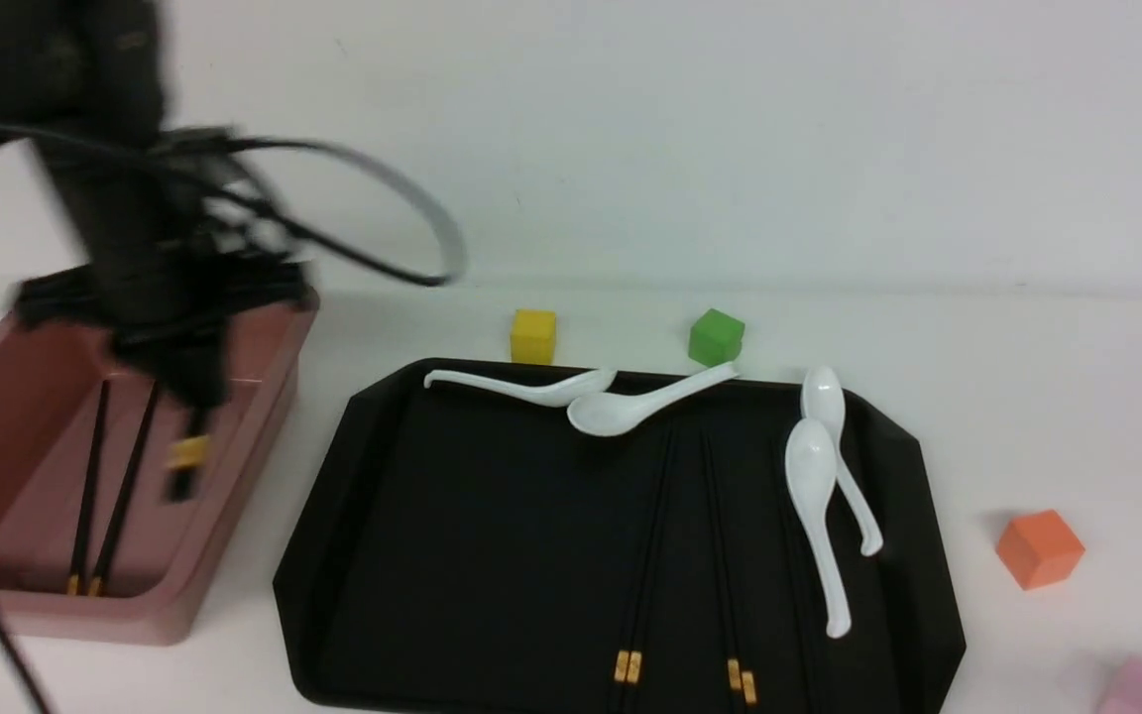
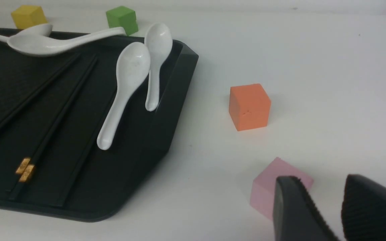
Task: On white tablecloth take chopsticks from black tray and put them in box.
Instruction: 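Place the chopsticks into the pink bin with the left gripper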
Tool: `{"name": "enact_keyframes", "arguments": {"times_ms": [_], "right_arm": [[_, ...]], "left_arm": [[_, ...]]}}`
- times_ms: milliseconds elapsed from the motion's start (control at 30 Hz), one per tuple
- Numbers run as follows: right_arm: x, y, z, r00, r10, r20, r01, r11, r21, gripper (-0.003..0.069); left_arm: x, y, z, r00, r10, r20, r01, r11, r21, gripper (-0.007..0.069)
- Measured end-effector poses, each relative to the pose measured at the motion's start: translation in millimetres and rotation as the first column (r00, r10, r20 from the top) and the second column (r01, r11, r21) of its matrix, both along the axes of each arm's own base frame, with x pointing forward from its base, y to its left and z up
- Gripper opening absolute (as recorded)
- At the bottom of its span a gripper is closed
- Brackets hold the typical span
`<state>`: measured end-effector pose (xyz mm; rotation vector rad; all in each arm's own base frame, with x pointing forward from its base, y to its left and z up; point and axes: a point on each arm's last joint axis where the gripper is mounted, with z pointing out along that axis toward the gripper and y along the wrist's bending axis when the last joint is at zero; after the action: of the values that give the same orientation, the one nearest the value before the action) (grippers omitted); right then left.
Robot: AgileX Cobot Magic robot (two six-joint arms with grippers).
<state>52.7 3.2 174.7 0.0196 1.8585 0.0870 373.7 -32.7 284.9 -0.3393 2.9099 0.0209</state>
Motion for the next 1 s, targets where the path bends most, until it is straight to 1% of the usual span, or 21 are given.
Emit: {"name": "enact_keyframes", "arguments": {"times_ms": [67,100,133,167,300,500,633,733,933,1000], "right_arm": [[0.0,0.0,0.0,1.000,0.000,0.000,0.000,1.000,0.000,0.0242],[0.0,0.0,0.0,1.000,0.000,0.000,0.000,1.000,0.000,0.0242],[0.0,0.0,0.0,1.000,0.000,0.000,0.000,1.000,0.000,0.0242],[0.0,0.0,0.0,1.000,0.000,0.000,0.000,1.000,0.000,0.0242],[0.0,0.0,0.0,1.000,0.000,0.000,0.000,1.000,0.000,0.0242],[0.0,0.0,0.0,1.000,0.000,0.000,0.000,1.000,0.000,0.0242],[0.0,0.0,0.0,1.000,0.000,0.000,0.000,1.000,0.000,0.0242],[0.0,0.0,0.0,1.000,0.000,0.000,0.000,1.000,0.000,0.0242],[0.0,0.0,0.0,1.000,0.000,0.000,0.000,1.000,0.000,0.0242],[0.0,0.0,0.0,1.000,0.000,0.000,0.000,1.000,0.000,0.0242]], "left_arm": [[-2.7,23.8,-9.9,0.998,0.060,-0.037,-0.059,0.998,0.005,0.0106],[-3.5,28.8,-12.0,0.996,0.072,-0.045,-0.072,0.997,0.006,0.0106],[-6.6,46.9,-19.3,0.991,0.119,-0.068,-0.119,0.993,0.008,0.0106],[-8.3,58.0,-23.9,0.986,0.149,-0.073,-0.148,0.989,0.009,0.0106],[-5.9,75.5,-33.1,0.980,0.193,-0.040,-0.193,0.981,-0.001,0.0106],[2.8,74.6,-51.6,0.979,0.193,-0.059,-0.194,0.981,-0.018,0.0106],[4.3,74.2,-57.6,0.978,0.194,-0.076,-0.197,0.980,-0.024,0.0110],[4.5,73.6,-59.2,0.977,0.196,-0.085,-0.199,0.979,-0.030,0.0145],[-1.8,69.2,-57.9,0.971,0.187,-0.151,-0.198,0.978,-0.064,0.0251],[-4.6,68.2,-54.0,0.969,0.188,-0.159,-0.201,0.977,-0.071,0.0251]]}}
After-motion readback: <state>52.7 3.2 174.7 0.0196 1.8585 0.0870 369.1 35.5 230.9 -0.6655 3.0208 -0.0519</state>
